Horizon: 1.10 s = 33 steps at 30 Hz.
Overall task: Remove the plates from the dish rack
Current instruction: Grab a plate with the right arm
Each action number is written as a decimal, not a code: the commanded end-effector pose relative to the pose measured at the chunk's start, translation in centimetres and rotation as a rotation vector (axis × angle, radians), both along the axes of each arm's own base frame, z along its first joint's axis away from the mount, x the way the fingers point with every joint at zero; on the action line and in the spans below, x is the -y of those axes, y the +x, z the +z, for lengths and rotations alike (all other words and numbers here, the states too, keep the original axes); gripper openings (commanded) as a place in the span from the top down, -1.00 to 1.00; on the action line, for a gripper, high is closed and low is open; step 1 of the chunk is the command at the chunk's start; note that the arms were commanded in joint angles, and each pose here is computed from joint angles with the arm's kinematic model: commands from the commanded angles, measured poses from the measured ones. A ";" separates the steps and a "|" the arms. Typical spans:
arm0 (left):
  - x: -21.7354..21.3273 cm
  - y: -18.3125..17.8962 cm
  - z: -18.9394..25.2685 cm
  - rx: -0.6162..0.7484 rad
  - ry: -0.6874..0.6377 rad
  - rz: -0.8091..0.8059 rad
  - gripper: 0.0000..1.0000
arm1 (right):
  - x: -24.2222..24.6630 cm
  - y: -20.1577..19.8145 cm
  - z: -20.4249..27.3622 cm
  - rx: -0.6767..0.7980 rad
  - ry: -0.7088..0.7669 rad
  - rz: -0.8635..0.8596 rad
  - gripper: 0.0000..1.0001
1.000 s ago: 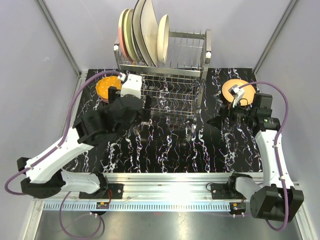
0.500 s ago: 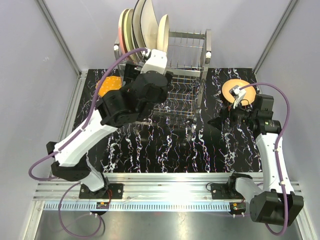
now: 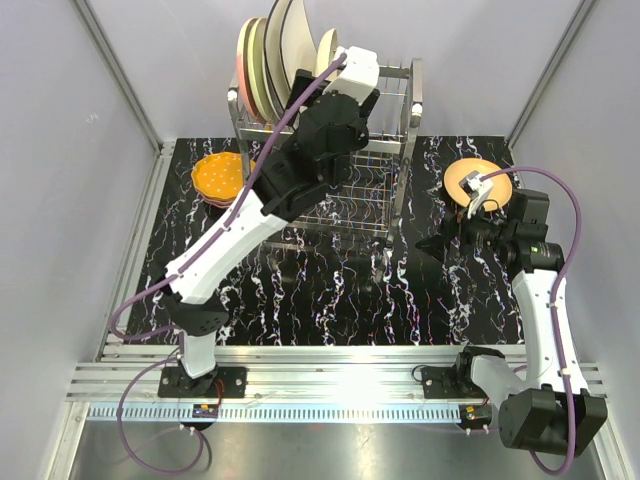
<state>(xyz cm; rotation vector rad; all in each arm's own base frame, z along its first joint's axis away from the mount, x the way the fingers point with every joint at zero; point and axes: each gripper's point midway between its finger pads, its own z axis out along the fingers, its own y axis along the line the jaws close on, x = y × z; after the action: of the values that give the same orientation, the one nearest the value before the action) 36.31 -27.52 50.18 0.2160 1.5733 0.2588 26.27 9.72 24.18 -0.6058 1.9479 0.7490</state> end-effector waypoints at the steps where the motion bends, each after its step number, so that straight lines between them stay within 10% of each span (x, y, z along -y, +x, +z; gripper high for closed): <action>1: -0.2 0.6 3.2 0.090 -0.059 0.000 -0.65 | -0.2 0.1 0.9 0.056 -0.004 0.017 -0.99; 9: 0.2 0.3 3.4 0.088 -0.155 -0.122 -0.57 | -1.0 -0.9 1.6 0.095 0.008 0.094 -0.99; 19: -6.7 -9.6 4.4 0.057 -0.322 -0.418 -0.67 | -2.9 -1.3 11.4 0.196 0.088 0.205 -0.93; 33: -18.3 -13.1 -15.5 -0.190 -0.348 -0.226 -0.86 | -13.2 7.5 23.6 0.104 0.274 0.204 -0.62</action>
<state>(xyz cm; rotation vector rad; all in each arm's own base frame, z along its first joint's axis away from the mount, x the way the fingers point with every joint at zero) 23.16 -8.94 38.17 0.1523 1.6525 -0.1845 32.29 21.21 45.75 -0.7711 1.6563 1.0235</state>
